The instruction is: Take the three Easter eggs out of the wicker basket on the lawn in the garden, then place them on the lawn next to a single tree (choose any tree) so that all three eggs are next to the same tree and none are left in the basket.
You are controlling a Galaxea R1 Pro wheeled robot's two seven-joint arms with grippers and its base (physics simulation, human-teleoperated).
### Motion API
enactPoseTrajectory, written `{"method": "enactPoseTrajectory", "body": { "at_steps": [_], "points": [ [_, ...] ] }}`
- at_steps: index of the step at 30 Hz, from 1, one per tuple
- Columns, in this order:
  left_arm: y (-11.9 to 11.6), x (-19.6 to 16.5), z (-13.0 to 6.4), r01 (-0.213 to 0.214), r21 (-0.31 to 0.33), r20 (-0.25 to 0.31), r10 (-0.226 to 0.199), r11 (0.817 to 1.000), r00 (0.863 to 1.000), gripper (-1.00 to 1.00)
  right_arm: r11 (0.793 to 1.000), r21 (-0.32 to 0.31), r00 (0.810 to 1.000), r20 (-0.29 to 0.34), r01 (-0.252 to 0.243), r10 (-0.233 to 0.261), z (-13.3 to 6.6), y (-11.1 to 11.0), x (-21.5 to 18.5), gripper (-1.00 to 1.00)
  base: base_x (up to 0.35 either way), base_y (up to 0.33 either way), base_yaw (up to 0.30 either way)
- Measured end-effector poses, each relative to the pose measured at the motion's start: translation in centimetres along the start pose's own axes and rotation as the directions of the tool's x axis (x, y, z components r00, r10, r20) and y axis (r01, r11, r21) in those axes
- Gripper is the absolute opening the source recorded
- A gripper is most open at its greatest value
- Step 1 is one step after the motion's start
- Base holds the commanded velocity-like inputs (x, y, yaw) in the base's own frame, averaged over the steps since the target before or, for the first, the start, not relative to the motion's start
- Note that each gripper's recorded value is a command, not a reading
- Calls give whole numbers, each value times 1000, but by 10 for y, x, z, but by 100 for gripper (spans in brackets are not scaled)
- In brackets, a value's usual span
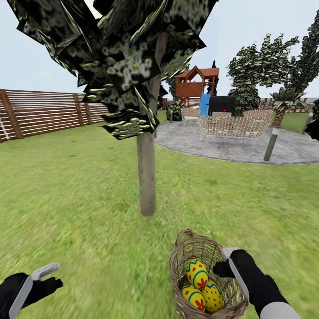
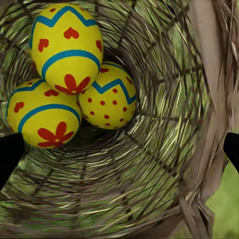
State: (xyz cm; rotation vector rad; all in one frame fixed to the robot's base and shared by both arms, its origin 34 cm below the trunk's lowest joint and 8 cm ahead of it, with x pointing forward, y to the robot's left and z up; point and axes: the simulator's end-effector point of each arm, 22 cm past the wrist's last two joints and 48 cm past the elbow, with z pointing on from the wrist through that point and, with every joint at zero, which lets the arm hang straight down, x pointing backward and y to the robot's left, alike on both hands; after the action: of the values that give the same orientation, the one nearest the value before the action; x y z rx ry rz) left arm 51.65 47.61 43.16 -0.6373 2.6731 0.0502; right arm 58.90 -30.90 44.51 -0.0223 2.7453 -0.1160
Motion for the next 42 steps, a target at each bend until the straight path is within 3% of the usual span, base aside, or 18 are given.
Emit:
{"method": "enactPoseTrajectory", "body": {
  "at_steps": [13,27,42],
  "points": [
    [0,0,0,3,2,2,-3,1000,1000,100,1000,9,1000,-1,-5,5,-1,-7,0,100,208,195,0],
    [-2,0,0,3,4,1,-3,1000,1000,100,1000,15,1000,-3,-10,10,0,-14,1,100,155,9,0],
    [-2,0,0,2,5,3,-2,1000,1000,100,1000,14,1000,-3,-6,6,0,-12,1,100,10,0,0]
  ]
}}
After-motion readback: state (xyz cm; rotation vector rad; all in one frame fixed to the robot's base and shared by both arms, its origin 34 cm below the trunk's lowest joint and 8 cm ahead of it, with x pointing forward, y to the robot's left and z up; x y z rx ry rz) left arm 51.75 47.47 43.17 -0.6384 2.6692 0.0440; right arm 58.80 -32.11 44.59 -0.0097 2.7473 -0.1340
